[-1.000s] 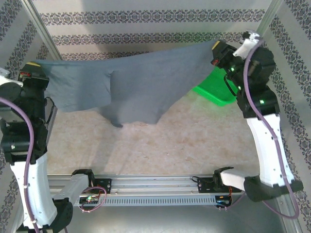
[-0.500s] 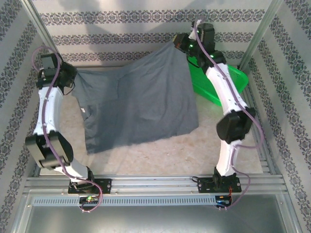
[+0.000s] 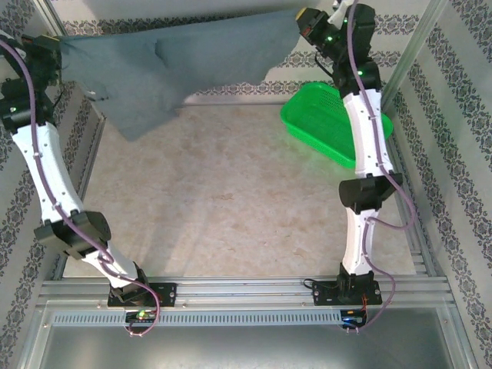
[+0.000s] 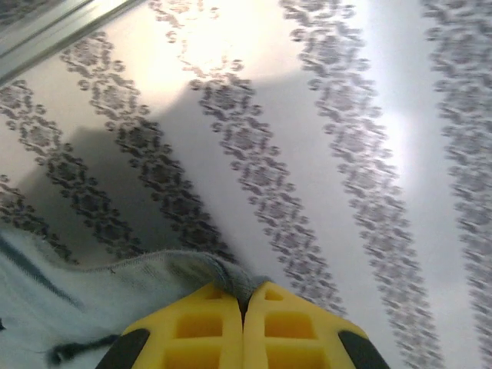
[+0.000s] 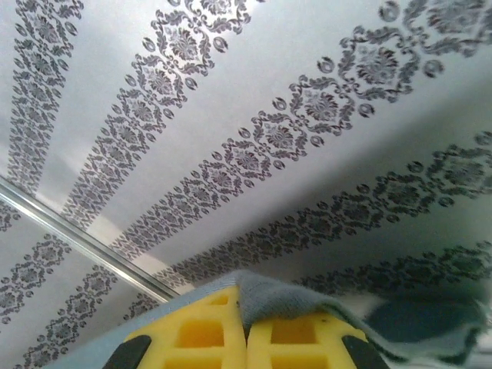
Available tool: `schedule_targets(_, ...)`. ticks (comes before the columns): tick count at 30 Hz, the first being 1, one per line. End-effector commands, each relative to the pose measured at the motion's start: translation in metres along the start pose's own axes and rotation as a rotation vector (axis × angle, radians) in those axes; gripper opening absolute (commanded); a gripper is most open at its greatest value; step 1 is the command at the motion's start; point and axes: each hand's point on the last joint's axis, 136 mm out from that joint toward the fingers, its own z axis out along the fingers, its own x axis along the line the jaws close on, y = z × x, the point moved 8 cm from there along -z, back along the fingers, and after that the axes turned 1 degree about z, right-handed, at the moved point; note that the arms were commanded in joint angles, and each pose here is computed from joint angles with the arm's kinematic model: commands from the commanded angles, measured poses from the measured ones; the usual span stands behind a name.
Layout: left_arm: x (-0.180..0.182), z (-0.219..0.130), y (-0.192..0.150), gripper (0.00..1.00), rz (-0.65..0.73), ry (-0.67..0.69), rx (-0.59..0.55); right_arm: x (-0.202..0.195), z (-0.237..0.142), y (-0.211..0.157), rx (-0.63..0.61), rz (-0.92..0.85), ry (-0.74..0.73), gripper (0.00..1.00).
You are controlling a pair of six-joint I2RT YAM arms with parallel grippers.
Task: Fold and stack the t-shirts
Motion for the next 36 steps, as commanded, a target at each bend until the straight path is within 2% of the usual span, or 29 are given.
schedule_targets(1,0.006,-0.031,-0.014,0.0,-0.078,0.049,0.003,0.015,-0.029,-0.004,0.023,-0.01,-0.003,0.0)
schedule_targets(5,0.078,-0.074,-0.058,0.0,-0.169,0.33,-0.001,-0.009,-0.06,-0.053,0.1,-0.008,-0.131,0.0)
schedule_targets(8,0.129,-0.104,-0.098,0.0,-0.184,0.536,0.072,-0.056,-0.09,-0.12,0.225,0.047,-0.301,0.0)
schedule_targets(10,0.163,-0.113,-0.127,0.08,-0.179,0.629,0.146,-0.097,-0.113,-0.17,0.325,0.089,-0.43,0.0)
schedule_targets(12,0.198,-0.119,-0.156,0.24,-0.19,0.693,0.23,-0.138,-0.135,-0.213,0.4,0.143,-0.549,0.02)
schedule_targets(15,0.246,-0.133,-0.19,0.46,-0.192,0.835,0.336,-0.188,-0.147,-0.263,0.608,0.266,-0.637,0.37)
schedule_targets(16,0.258,-0.138,-0.2,0.49,-0.194,0.871,0.37,-0.198,-0.149,-0.274,0.683,0.279,-0.671,0.43)
schedule_targets(19,0.282,-0.151,-0.223,0.55,-0.195,0.943,0.439,-0.213,-0.16,-0.288,0.774,0.279,-0.769,0.5)
schedule_targets(23,0.29,-0.166,-0.237,0.55,-0.176,0.972,0.481,-0.206,-0.164,-0.287,0.755,0.219,-0.769,0.52)
schedule_targets(26,0.29,-0.166,-0.24,0.52,-0.176,0.952,0.488,-0.198,-0.155,-0.289,0.758,0.144,-0.751,0.5)
schedule_targets(31,0.287,-0.146,-0.239,0.45,-0.175,0.907,0.491,-0.196,-0.106,-0.279,0.697,0.05,-0.683,0.41)
schedule_targets(36,0.286,-0.128,-0.242,0.45,-0.162,0.857,0.503,-0.211,-0.043,-0.259,0.579,-0.033,-0.718,0.43)
